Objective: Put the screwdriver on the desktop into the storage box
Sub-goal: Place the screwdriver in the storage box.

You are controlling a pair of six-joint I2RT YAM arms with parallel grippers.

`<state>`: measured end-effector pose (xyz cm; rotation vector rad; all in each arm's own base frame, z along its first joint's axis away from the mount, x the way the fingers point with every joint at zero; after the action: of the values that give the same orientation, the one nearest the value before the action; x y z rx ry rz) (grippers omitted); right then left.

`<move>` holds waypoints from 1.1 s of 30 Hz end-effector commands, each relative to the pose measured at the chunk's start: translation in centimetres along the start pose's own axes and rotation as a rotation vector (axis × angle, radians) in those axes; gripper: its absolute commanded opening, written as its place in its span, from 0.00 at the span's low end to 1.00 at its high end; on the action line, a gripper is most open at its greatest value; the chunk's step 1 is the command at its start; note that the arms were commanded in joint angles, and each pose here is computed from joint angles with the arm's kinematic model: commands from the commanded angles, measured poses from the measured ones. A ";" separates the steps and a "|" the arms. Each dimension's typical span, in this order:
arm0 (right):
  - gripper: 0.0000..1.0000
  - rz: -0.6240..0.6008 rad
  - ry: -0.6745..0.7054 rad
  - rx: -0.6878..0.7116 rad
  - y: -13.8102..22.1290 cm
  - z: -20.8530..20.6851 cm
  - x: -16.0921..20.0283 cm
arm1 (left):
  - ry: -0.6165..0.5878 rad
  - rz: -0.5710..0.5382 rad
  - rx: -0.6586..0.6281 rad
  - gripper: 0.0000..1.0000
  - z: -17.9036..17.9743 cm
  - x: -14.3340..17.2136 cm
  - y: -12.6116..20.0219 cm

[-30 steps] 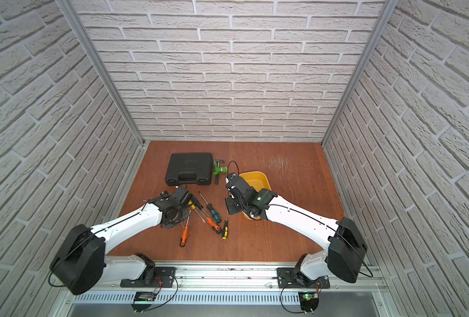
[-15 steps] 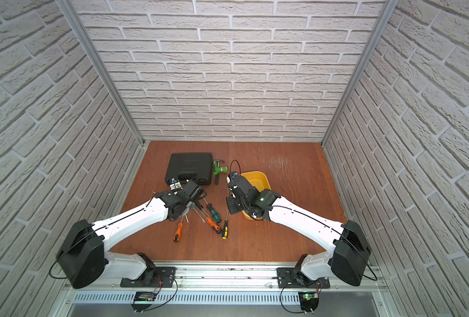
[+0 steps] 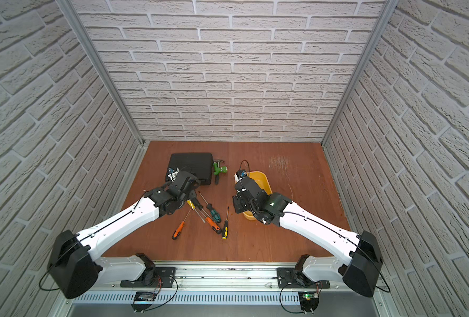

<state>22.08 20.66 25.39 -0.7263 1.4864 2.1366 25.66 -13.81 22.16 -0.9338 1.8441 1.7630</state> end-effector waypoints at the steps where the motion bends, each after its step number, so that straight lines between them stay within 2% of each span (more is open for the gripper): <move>1: 0.16 -0.076 -0.043 0.031 0.9 -0.8 -0.7 | 0.033 0.019 0.186 0.00 -1.3 -0.4 0.0; 6: 0.14 -0.133 -0.145 0.168 1.6 -3.8 -1.2 | 0.094 0.076 0.380 0.00 -2.7 -0.4 -0.3; 11: 0.15 -0.181 -0.291 0.292 3.3 -8.4 -1.3 | 0.207 0.061 0.595 0.00 -4.8 -1.0 -0.6; 16: 0.15 -0.214 -0.395 0.357 5.2 -11.8 -1.0 | 0.193 0.080 0.660 0.00 -8.3 -2.4 -1.7; 22: 0.15 -0.238 -0.418 0.369 6.7 -12.8 -0.7 | 0.154 0.123 0.704 0.00 -13.8 -3.7 -4.1; 26: 0.15 -0.245 -0.427 0.373 7.0 -13.1 -0.5 | 0.131 0.167 0.722 0.00 -17.3 -3.6 -5.6; 33: 0.16 -0.252 -0.441 0.366 7.0 -13.4 0.0 | 0.071 0.243 0.673 0.00 -21.4 -1.8 -7.5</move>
<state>20.09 5.96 26.77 -0.2813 1.4174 1.6512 35.39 -33.00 20.56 -0.5473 2.4412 1.0626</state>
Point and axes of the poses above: each gripper's point midway between its finger pads, its own y axis back along the fingers, its own z axis along the line the jaws close on, x = y × z, the point moved 8 cm from there along y, back along the fingers, and after that the axes turned 11 degrees about -y, right-handed, at the moved point
